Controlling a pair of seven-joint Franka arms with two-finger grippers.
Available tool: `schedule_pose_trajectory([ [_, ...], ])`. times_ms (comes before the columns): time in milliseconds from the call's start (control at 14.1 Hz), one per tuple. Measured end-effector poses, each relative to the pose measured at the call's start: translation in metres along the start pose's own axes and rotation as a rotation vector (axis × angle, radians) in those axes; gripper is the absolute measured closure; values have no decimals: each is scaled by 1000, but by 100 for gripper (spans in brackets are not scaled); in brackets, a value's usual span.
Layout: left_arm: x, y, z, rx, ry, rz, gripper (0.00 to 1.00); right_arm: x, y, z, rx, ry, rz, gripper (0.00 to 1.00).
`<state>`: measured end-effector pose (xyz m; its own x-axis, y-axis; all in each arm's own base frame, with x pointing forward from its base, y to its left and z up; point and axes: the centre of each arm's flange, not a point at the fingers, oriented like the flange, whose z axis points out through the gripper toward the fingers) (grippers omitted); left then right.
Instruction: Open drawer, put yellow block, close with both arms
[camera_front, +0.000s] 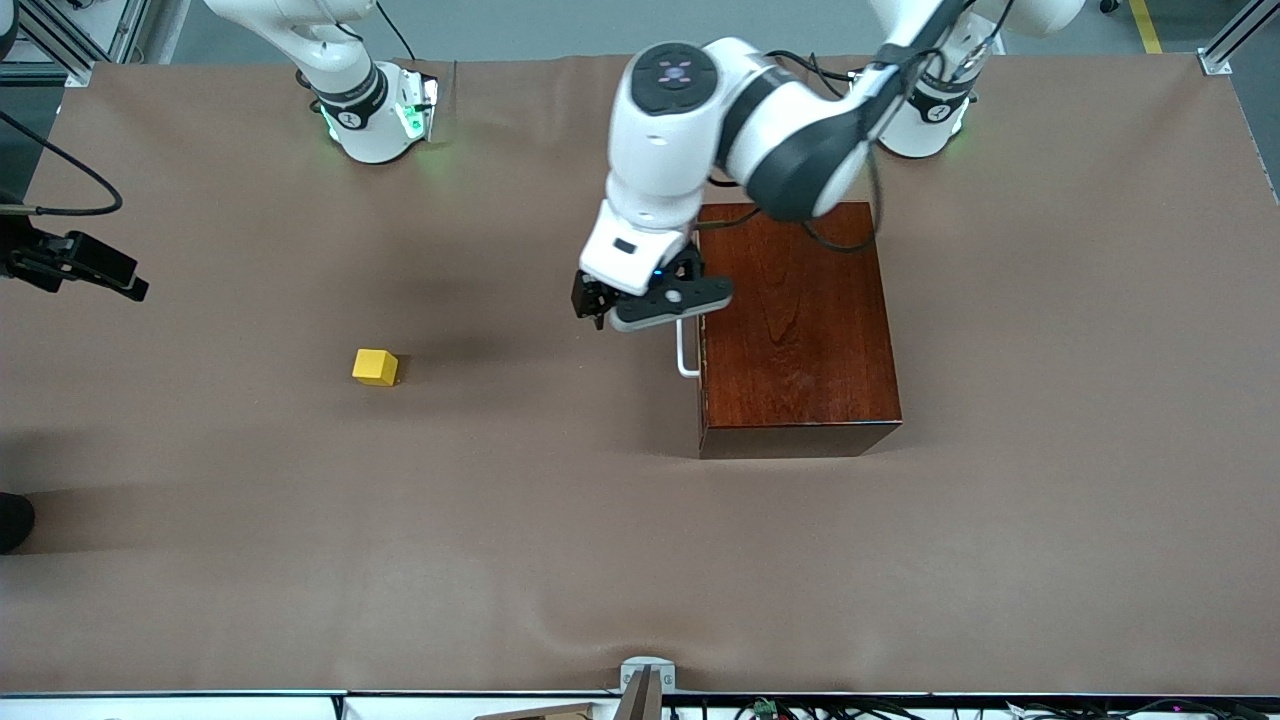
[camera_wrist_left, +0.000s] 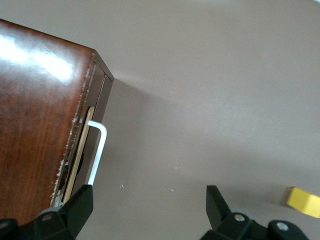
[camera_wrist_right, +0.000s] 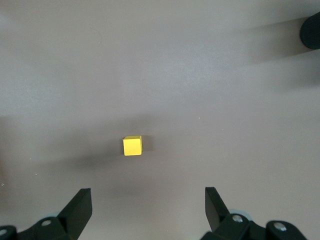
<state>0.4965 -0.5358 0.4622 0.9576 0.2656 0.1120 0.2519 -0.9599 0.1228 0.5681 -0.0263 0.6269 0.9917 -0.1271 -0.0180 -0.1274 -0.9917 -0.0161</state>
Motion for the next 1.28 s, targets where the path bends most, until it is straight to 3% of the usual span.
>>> schedule_pose_trajectory([
  [497,-27,5,64,116,-59,158,0,0,0,0,0,0,0,0],
  [1277,-47,-4,119,264,-117,196,0,0,0,0,0,0,0,0],
])
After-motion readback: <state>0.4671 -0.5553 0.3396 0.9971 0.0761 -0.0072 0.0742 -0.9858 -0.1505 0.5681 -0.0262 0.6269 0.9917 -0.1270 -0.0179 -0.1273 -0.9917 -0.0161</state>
